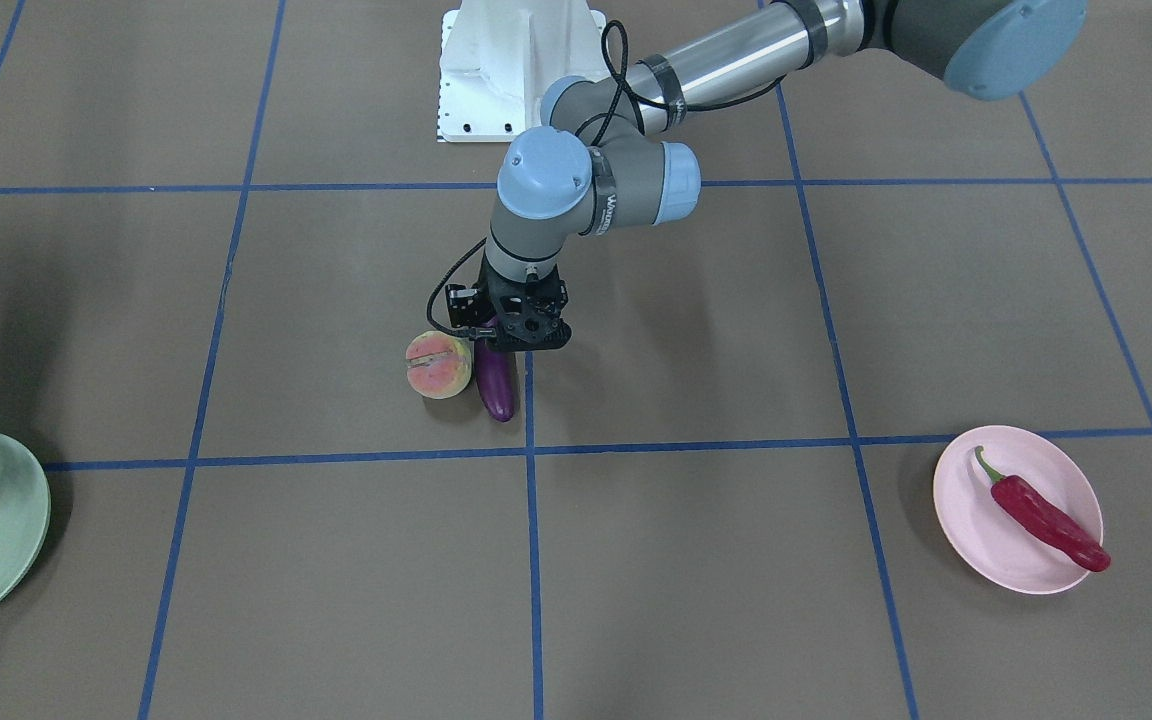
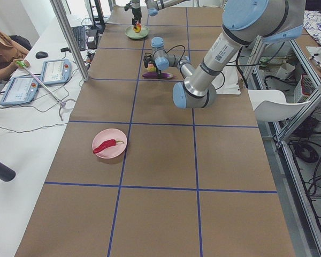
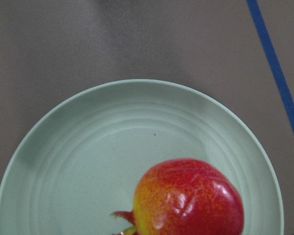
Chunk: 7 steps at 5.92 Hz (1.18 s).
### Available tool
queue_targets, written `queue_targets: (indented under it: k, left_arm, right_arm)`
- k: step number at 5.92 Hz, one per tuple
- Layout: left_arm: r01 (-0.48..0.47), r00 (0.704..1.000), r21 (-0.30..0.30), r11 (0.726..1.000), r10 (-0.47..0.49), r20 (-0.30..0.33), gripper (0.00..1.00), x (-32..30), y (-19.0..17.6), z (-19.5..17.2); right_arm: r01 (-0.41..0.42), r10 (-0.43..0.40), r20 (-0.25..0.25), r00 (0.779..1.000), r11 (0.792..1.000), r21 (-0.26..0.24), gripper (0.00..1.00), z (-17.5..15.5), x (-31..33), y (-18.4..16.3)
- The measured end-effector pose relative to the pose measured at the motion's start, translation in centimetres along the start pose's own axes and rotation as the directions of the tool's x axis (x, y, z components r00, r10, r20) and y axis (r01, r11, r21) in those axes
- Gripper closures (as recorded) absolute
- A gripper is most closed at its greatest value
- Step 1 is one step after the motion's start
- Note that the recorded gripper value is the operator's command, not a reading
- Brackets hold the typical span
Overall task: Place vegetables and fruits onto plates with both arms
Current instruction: 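Grasp the purple eggplant with the left gripper while the right lowers the pomegranate, then carry the eggplant to the pink plate while the right gripper returns toward the peach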
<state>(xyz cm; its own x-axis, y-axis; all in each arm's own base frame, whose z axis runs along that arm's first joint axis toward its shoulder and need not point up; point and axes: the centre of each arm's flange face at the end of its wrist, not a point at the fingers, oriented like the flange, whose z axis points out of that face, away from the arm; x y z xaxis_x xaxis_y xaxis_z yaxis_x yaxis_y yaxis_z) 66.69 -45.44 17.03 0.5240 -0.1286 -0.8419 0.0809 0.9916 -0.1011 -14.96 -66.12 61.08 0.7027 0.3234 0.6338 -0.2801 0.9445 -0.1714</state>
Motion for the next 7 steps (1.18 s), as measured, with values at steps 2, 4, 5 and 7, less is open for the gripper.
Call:
queue_targets:
  k: [2,4,5,7]
  left_arm:
    - [0.009,1.0,0.005,1.0,-0.009,-0.002,1.0,0.2,-0.3,-1.0]
    - [0.083,0.996,0.092,0.992,-0.081,-0.022,1.0,-1.3,-5.5,-10.3]
    - [0.177,0.984,0.13,0.976,-0.179,0.006,1.0,-5.5,-9.0,-13.7]
    - [0.417,0.893,0.211,0.884,-0.442,0.086,1.0,-20.6,-19.5,-17.8]
  right_arm:
    - [0.026,-0.027,0.051,0.998,1.0,0.015,0.0,-2.0,-3.7,0.7]
    - [0.044,-0.041,0.164,0.986,0.999,-0.014,0.0,-3.5,-15.2,6.9]
    - [0.041,-0.03,0.228,0.973,0.998,-0.044,0.0,-3.2,-21.4,11.7]
    - [0.016,0.013,0.342,0.94,0.997,-0.08,0.0,-2.8,-28.5,19.4]
